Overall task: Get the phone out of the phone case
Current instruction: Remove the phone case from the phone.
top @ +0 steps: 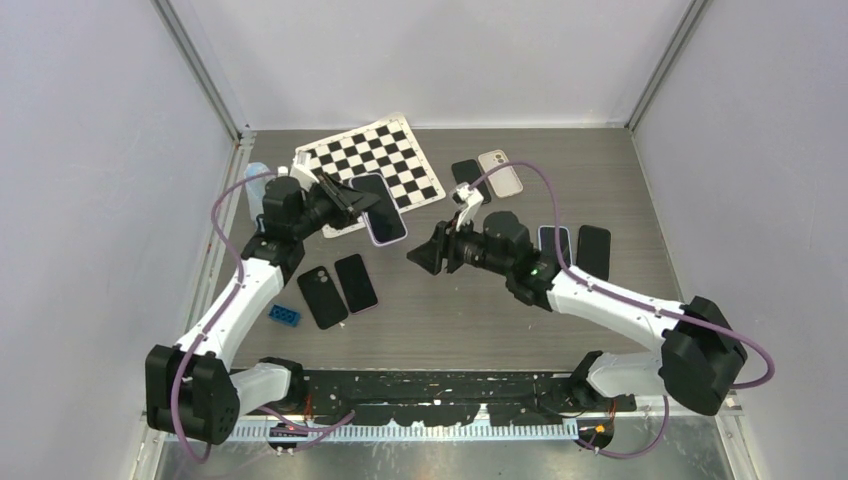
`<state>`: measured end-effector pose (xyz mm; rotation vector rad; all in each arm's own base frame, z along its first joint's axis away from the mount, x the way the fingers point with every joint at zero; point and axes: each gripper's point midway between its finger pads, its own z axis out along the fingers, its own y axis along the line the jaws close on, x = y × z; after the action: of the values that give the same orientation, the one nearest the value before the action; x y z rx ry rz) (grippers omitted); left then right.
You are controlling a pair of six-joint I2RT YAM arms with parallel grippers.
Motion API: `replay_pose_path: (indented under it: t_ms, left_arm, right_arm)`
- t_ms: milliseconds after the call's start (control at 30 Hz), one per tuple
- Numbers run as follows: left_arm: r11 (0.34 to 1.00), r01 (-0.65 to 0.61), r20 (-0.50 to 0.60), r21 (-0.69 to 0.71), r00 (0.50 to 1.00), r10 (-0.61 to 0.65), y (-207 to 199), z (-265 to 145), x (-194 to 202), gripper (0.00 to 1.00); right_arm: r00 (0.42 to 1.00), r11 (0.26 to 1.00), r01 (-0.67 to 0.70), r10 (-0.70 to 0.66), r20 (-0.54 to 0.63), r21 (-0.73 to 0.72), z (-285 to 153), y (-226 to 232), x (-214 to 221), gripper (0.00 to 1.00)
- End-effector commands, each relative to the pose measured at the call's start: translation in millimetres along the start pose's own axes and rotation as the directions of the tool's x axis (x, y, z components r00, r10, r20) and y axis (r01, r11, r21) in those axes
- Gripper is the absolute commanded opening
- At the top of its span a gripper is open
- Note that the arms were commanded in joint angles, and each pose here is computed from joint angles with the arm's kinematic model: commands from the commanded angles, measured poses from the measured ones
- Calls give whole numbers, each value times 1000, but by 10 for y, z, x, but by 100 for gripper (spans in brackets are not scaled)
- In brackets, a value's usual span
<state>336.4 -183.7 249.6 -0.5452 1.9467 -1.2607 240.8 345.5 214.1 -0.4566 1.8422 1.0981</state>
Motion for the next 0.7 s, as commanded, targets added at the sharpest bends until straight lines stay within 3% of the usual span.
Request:
replay_pose_path:
  t_ms: [0,133,267,467,667]
  left_arm:
    - [953,-261,-19,153,964,267,-457,-153,-95,0]
    - [890,-372,-45,262,917,396,-658,-275,10,0]
    - [816,-407,-86,411,873,479,-869,-414,184,0]
    - [738,-408,-98,537,839,535,-1074,-603,324,0]
    - [700,-402,-85,590,832,549,-1167,-695,373,0]
  right_arm:
    - [995,991,-48,36,-95,-123,-235,195,-244,55]
    - [984,970,-150,128,-124,-191,-347,277,-381,59]
    - [973,937,-208,171,-152,-280,-370,435,-432,60]
    - [962,880,-267,220,-162,-392,-289,645,-527,52]
    - [966,888,-242,181,-186,-390,-221,697,-437,54]
